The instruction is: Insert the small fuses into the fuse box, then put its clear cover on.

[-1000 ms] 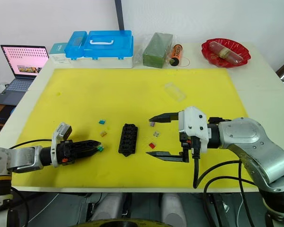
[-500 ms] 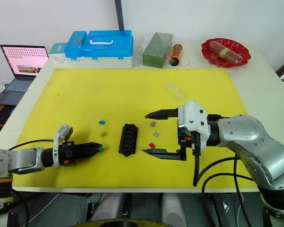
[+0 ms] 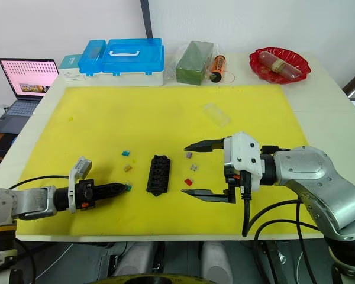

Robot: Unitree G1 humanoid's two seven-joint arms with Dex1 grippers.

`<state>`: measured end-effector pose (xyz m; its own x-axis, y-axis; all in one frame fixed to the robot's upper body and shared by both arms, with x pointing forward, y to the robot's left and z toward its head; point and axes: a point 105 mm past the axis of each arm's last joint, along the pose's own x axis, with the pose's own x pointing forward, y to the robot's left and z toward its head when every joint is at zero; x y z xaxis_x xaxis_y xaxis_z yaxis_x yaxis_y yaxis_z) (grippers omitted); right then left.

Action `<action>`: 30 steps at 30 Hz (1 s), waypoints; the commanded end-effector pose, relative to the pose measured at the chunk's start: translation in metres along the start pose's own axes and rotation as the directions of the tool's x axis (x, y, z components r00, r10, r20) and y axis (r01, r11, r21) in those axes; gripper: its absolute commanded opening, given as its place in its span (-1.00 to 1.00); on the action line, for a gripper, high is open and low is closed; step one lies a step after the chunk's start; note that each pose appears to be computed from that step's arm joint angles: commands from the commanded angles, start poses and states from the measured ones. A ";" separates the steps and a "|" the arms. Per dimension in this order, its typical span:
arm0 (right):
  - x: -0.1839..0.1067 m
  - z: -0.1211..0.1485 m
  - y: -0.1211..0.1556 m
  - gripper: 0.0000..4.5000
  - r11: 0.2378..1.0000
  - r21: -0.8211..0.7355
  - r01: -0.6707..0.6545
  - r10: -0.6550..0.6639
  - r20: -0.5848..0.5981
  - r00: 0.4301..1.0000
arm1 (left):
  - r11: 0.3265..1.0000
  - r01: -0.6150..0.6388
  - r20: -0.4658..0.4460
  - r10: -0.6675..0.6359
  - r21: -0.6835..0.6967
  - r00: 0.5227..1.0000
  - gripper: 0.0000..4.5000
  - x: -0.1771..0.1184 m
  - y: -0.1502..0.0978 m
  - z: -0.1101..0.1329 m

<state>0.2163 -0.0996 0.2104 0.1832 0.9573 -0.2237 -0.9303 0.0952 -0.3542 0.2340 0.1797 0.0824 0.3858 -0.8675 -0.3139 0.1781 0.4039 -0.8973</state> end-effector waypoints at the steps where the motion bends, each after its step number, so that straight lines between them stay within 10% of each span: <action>1: -0.001 0.007 -0.002 1.00 0.999 -0.036 0.003 -0.002 0.013 1.000 | 0.994 0.094 -0.065 -0.091 0.050 0.994 -0.98 -0.016 -0.026 0.007; 6: 0.000 0.007 -0.008 1.00 0.999 -0.035 -0.006 0.007 0.025 1.000 | 0.910 0.193 -0.308 -0.077 0.367 0.948 -0.98 -0.034 -0.085 0.027; 11: 0.004 0.009 -0.011 1.00 1.000 -0.027 -0.009 0.011 0.047 0.999 | 0.570 0.413 -0.611 0.210 0.711 0.763 -0.98 -0.042 -0.100 0.033; 16: 0.010 0.008 -0.007 1.00 1.000 -0.024 -0.016 0.018 0.064 0.998 | 0.124 0.665 -0.601 0.570 0.737 0.560 -0.98 -0.032 -0.099 0.046; 20: 0.012 0.008 -0.004 1.00 1.000 -0.017 -0.015 0.016 0.071 0.997 | -0.069 0.851 -0.558 0.726 0.521 0.401 -0.98 -0.020 -0.105 0.049; 30: 0.009 0.007 -0.005 1.00 1.000 -0.007 -0.005 0.006 0.055 0.998 | -0.066 0.996 -0.521 0.849 0.063 0.089 -0.98 -0.014 -0.099 0.039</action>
<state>0.2250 -0.0889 0.2075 0.1637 0.9691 -0.1845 -0.9419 0.0980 -0.3212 0.2442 0.1556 0.1857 -0.3042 0.0836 -0.9489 0.4506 -0.8650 -0.2207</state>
